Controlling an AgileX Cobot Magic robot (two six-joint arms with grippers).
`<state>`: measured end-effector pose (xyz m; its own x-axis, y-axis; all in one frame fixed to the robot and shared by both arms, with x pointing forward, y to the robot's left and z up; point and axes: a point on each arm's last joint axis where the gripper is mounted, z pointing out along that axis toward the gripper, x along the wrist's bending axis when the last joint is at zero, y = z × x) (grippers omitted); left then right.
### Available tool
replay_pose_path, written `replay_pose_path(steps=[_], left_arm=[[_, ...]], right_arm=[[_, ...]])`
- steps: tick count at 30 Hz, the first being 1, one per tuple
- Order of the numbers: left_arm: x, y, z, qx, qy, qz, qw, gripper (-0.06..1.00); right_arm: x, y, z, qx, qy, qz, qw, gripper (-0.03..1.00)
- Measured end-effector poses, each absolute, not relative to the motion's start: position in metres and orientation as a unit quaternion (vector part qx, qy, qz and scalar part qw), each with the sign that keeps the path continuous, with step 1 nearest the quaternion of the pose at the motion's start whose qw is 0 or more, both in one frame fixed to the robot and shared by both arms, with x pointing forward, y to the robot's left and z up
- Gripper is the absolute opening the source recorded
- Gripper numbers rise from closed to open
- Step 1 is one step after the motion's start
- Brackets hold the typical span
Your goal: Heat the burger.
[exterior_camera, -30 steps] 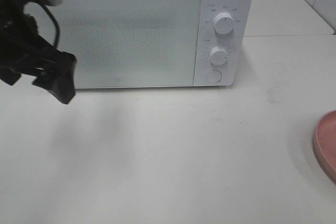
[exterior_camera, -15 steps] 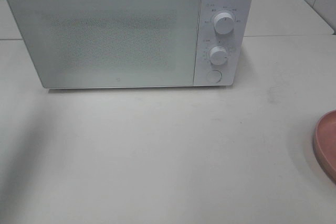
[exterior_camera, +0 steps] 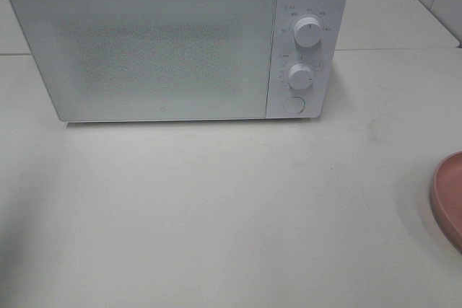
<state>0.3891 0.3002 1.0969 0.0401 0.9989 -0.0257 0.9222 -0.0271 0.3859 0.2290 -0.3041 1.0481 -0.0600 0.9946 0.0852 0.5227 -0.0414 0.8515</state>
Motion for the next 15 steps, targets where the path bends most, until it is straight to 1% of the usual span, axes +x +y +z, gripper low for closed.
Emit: replay_pose_path(steps=[1, 2, 4, 6, 7, 8, 10, 11, 13, 15], left_arm=[[0.373, 0.301, 1.092, 0.699, 0.685, 0.138, 0.151, 0.94], [0.373, 0.301, 1.092, 0.699, 0.685, 0.138, 0.151, 0.94], [0.351, 0.303, 1.081, 0.694, 0.689, 0.150, 0.149, 0.94], [0.344, 0.304, 1.078, 0.692, 0.688, 0.157, 0.150, 0.94], [0.332, 0.303, 1.073, 0.690, 0.686, 0.165, 0.161, 0.94], [0.332, 0.303, 1.073, 0.690, 0.686, 0.165, 0.161, 0.94], [0.315, 0.302, 1.069, 0.683, 0.679, 0.193, 0.189, 0.94], [0.315, 0.302, 1.069, 0.683, 0.679, 0.193, 0.189, 0.94], [0.301, 0.302, 1.068, 0.679, 0.666, 0.222, 0.216, 0.94], [0.296, 0.302, 1.068, 0.677, 0.663, 0.230, 0.223, 0.94]], right_arm=[[0.229, -0.304, 1.048, 0.612, 0.620, 0.382, 0.309, 0.75], [0.229, -0.304, 1.048, 0.612, 0.620, 0.382, 0.309, 0.75], [0.229, -0.304, 1.048, 0.612, 0.620, 0.382, 0.309, 0.75], [0.229, -0.304, 1.048, 0.612, 0.620, 0.382, 0.309, 0.75], [0.229, -0.304, 1.048, 0.612, 0.620, 0.382, 0.309, 0.75], [0.229, -0.304, 1.048, 0.612, 0.620, 0.382, 0.309, 0.75], [0.229, -0.304, 1.048, 0.612, 0.620, 0.382, 0.309, 0.75], [0.229, -0.304, 1.048, 0.612, 0.620, 0.382, 0.309, 0.75], [0.229, -0.304, 1.048, 0.612, 0.620, 0.382, 0.309, 0.75], [0.229, -0.304, 1.048, 0.612, 0.620, 0.382, 0.309, 0.75]])
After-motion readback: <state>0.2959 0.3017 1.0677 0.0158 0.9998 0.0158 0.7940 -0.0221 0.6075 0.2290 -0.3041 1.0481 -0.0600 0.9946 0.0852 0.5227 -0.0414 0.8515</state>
